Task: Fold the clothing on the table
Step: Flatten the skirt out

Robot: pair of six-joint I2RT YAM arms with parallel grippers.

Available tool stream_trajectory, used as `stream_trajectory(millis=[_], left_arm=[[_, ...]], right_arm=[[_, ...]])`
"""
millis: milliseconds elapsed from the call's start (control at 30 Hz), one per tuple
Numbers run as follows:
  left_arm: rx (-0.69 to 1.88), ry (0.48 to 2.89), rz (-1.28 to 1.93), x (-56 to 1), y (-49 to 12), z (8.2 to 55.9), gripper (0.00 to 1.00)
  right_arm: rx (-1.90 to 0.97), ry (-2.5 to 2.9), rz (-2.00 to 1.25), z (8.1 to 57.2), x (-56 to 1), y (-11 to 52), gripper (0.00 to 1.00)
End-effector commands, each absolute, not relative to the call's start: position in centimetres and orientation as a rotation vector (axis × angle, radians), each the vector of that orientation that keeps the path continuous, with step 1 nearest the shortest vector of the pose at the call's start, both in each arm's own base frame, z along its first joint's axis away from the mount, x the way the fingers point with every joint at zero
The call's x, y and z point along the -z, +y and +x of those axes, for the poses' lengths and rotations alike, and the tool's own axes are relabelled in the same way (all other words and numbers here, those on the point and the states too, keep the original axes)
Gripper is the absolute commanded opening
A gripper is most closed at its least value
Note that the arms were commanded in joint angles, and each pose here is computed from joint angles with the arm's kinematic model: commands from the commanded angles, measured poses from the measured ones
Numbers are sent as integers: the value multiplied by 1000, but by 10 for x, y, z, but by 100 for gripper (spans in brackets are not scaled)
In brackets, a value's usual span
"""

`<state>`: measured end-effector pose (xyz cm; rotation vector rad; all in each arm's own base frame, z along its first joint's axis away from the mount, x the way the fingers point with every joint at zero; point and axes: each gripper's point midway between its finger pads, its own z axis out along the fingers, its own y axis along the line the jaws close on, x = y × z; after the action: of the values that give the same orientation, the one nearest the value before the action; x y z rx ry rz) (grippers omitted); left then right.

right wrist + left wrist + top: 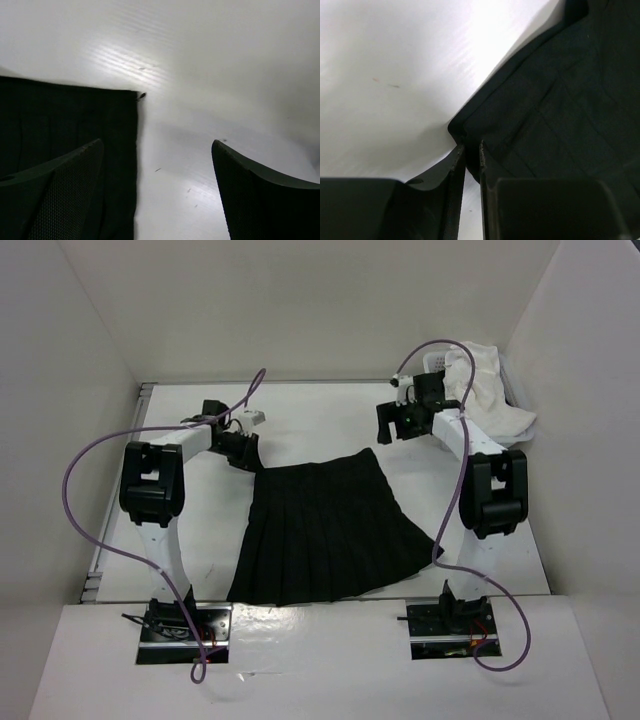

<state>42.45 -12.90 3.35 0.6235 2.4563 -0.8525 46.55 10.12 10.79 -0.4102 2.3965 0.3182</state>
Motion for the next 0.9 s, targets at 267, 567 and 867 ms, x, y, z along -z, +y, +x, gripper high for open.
stream_trajectory(millis=[267,567,867], left_arm=[[938,2461,699,-38,-141,410,0],[891,2460,737,-42,-148,409,0],[865,2461,749,-43,-149,411,0]], right_arm=[[-451,2350,-429,503,-102,87,88],[-686,2386,-498,502,-62,104,67],[-761,2421,-509,494,-45,110,61]])
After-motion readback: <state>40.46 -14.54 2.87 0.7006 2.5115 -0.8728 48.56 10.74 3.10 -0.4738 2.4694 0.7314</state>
